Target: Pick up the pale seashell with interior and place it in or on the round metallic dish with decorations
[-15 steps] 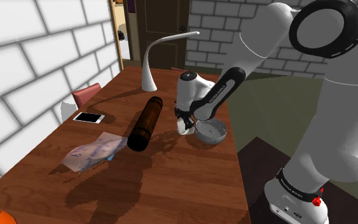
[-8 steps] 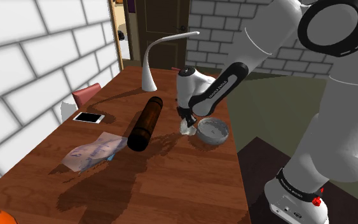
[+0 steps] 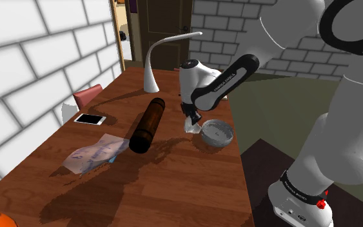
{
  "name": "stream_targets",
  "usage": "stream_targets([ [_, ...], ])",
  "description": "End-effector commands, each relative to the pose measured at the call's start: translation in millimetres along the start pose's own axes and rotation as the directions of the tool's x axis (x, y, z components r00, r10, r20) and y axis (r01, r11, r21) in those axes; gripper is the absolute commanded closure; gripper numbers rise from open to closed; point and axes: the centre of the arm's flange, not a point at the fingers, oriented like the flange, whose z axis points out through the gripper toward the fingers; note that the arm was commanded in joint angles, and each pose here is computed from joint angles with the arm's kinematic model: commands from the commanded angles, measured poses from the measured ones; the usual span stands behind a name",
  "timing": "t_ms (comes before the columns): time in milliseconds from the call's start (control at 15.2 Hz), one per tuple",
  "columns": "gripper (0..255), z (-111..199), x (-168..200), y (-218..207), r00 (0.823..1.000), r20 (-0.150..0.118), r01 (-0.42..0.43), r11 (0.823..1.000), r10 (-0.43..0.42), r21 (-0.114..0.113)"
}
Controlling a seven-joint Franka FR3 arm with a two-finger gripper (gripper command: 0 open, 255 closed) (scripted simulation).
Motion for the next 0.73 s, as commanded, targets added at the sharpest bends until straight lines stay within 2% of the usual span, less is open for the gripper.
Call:
stream_targets([
  [0, 255, -10.2, 2.8, -0.6, 1.0, 0.0, 0.0, 1.0, 0.0, -0.001],
  [462, 255, -44.1, 10.5, -3.5, 1.0, 0.0, 0.0, 1.0, 0.0, -0.001],
  [660, 255, -31.3, 42.3, 16.4, 1.0, 0.0, 0.0, 1.0, 0.0, -0.001],
])
